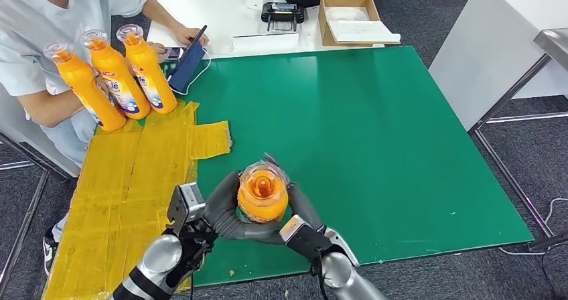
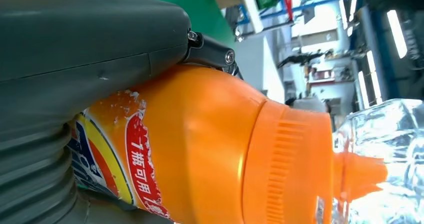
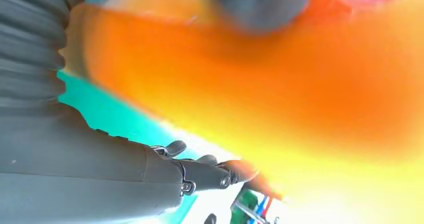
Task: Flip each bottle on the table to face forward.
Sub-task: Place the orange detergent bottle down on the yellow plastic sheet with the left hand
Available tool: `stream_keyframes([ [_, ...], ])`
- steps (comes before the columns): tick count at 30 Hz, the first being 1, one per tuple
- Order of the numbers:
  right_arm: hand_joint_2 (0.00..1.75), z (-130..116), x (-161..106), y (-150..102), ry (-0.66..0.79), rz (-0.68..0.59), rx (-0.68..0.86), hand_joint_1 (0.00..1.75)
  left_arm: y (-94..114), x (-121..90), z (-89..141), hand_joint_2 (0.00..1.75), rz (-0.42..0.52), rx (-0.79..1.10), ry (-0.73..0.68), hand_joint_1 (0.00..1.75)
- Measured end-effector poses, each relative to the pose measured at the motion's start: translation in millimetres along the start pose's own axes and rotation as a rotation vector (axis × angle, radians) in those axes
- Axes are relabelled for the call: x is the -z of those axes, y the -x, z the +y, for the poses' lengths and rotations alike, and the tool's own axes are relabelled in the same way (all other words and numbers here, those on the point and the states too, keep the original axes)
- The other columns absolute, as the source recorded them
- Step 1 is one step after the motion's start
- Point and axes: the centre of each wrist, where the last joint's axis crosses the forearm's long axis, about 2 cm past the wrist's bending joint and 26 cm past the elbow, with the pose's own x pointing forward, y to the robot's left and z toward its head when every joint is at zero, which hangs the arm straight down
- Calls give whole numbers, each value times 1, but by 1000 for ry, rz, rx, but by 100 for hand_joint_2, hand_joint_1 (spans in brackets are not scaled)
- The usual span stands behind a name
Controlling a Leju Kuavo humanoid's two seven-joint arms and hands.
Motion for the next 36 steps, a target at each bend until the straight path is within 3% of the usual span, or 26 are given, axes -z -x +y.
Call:
stream_keyframes([
  [8, 175, -32, -8, -18, 145, -95, -90, 0, -18, -7, 30, 175, -54, 230, -167, 175],
  [11, 175, -43, -12, -24, 190, -120, -127, 0, -27, -11, 45, 175, -56, 464, -237, 175],
  [17, 175, -59, -22, -40, 284, -183, -199, 0, -46, -15, 68, 175, 22, 1137, -385, 175],
  [23, 175, -67, -27, -54, 328, -229, -221, 0, -56, -13, 85, 175, 67, 1288, -427, 175],
  [28, 175, -71, -27, -64, 365, -271, -242, 0, -54, -8, 104, 175, 254, 1447, -316, 175],
  [36, 175, -79, -22, -82, 423, -335, -264, 0, -28, 7, 152, 175, 671, 1496, 100, 175],
])
